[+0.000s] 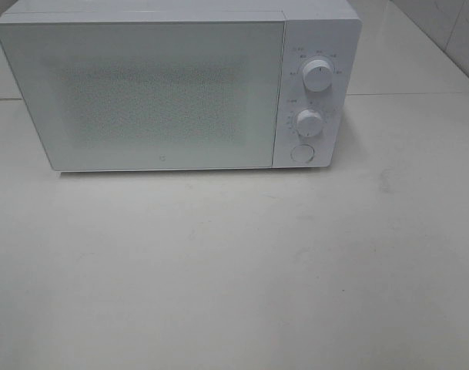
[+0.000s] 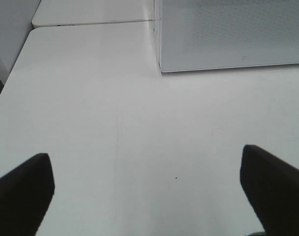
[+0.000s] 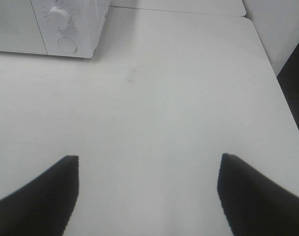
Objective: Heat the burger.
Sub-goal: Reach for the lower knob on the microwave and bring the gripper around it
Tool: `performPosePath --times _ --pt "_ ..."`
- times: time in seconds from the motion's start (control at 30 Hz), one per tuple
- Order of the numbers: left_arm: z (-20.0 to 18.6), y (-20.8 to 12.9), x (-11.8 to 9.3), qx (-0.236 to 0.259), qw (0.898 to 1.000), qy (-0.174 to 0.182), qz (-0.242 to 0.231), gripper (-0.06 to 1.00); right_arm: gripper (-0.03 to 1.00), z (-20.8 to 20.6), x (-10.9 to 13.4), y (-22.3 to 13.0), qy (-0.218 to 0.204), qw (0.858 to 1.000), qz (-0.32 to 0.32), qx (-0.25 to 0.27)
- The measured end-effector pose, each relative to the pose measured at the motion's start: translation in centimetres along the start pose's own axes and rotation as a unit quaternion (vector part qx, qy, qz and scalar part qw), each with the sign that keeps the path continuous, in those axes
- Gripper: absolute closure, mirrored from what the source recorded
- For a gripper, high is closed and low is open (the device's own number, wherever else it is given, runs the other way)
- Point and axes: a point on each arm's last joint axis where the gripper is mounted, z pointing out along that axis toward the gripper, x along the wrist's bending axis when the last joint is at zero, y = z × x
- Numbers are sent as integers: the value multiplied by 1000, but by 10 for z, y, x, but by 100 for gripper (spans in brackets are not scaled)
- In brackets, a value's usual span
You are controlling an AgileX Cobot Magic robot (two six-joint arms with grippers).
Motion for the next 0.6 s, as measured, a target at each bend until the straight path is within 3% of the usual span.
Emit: performPosePath --times 0.6 --pt "0 0 0 0 1000 0 0 -3 21 0 0 0 0 1000 0 0"
